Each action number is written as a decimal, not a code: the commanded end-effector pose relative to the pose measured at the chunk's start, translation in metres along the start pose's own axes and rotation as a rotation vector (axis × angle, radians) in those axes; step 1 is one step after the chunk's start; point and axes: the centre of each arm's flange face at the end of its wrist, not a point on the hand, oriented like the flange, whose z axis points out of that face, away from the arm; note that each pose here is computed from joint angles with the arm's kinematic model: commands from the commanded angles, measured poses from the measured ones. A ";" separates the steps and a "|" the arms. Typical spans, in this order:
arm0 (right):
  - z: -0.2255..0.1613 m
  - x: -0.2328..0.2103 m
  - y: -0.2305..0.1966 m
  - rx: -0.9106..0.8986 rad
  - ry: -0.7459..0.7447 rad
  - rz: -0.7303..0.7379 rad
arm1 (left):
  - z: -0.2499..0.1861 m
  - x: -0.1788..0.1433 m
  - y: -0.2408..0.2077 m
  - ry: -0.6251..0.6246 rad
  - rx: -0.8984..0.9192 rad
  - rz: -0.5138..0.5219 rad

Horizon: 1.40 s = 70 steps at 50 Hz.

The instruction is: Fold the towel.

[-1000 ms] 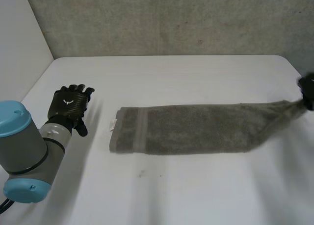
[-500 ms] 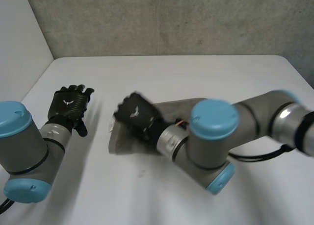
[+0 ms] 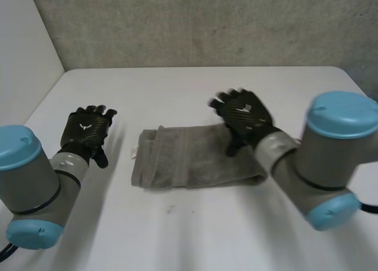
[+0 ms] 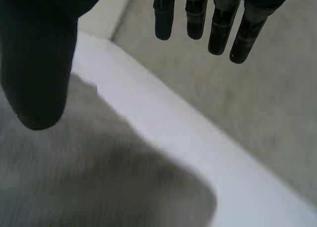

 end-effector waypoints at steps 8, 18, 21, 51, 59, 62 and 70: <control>-0.025 0.045 0.080 -0.255 0.062 0.170 | -0.004 0.009 0.002 0.025 -0.004 0.004; -0.010 0.042 0.097 -0.199 0.003 0.217 | -0.004 0.010 0.005 0.029 -0.013 0.004; -0.009 0.047 0.097 -0.196 0.018 0.280 | -0.004 0.010 0.005 0.031 -0.012 0.004; -0.012 0.024 0.015 -0.009 0.004 -0.042 | -0.010 0.017 -0.009 0.048 0.030 0.002; -0.018 -0.083 0.010 0.105 -0.285 -0.142 | -0.013 0.012 -0.027 0.033 0.080 -0.006; -0.019 -0.109 0.027 0.081 -0.363 -0.165 | -0.014 0.013 -0.031 0.038 0.092 -0.021; -0.015 -0.111 0.025 0.087 -0.354 -0.161 | -0.013 0.018 -0.041 0.054 0.121 -0.127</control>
